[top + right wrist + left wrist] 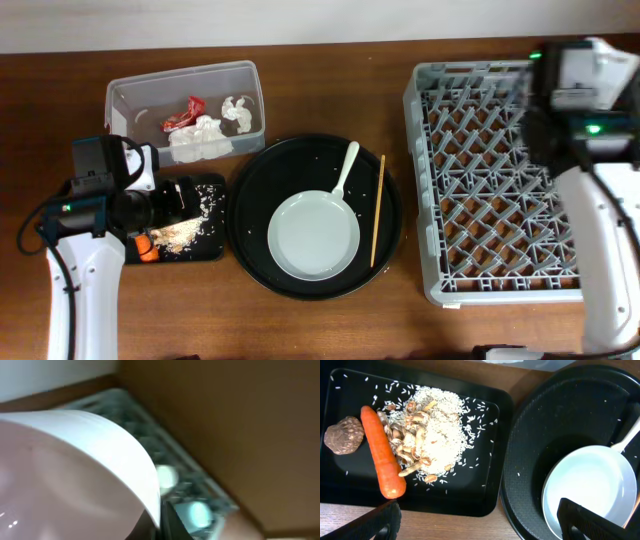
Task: Sort waste into correct bins and load items into the dishwasher rack
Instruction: 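Place the white bowl into the dish rack with the right gripper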
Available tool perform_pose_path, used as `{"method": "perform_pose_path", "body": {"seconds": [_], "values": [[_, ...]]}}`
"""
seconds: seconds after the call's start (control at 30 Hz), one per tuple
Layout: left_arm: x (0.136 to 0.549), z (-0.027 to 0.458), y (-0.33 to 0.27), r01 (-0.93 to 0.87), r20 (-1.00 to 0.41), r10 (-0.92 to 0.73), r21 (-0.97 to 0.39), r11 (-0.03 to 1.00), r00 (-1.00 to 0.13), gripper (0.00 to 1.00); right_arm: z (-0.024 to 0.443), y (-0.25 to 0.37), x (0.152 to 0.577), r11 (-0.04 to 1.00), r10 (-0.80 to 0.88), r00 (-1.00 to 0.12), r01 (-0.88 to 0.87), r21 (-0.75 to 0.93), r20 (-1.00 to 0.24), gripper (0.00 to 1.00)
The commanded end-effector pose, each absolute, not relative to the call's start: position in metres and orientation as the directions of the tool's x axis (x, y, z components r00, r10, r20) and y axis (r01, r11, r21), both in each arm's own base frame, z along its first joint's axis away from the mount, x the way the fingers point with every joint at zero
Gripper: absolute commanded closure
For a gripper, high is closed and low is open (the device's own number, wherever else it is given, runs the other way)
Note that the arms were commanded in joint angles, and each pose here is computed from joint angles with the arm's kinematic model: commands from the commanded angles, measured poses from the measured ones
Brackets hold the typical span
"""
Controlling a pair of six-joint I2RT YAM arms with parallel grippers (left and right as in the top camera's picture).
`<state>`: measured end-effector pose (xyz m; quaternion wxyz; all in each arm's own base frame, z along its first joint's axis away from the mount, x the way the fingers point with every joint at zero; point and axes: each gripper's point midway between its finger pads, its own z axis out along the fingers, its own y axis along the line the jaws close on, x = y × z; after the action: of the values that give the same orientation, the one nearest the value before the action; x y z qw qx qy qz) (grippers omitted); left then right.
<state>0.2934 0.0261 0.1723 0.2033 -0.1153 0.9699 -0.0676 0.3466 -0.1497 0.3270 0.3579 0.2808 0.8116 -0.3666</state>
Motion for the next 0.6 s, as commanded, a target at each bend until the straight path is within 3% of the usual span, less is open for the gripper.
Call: {"method": "perform_pose_path", "body": {"seconds": [0.0,0.2,0.3,0.57], "values": [[0.292,0.174,0.026,-0.204,-0.382,-0.263,-0.188,0.961,-0.886,0.01,0.357,-0.208,0.338,0.351,0.157,-0.524,0.822,-0.448,-0.837,0.96],[0.292,0.174,0.026,-0.204,-0.382,-0.263,-0.187,0.961,-0.886,0.01,0.313,-0.276,0.414,0.227,0.038,-0.707,0.694,-0.683,-0.706,0.96],[0.292,0.174,0.027,-0.207,-0.384,-0.263,-0.180,0.962,-0.885,0.01,0.258,-0.297,0.447,0.191,0.023,-0.789,0.607,-0.772,-0.614,0.96],[0.295,0.175,0.028,-0.206,-0.395,-0.262,-0.177,0.962,-0.880,0.01,0.182,-0.312,0.457,0.201,0.074,-0.830,0.555,-0.807,-0.553,0.96]]}}
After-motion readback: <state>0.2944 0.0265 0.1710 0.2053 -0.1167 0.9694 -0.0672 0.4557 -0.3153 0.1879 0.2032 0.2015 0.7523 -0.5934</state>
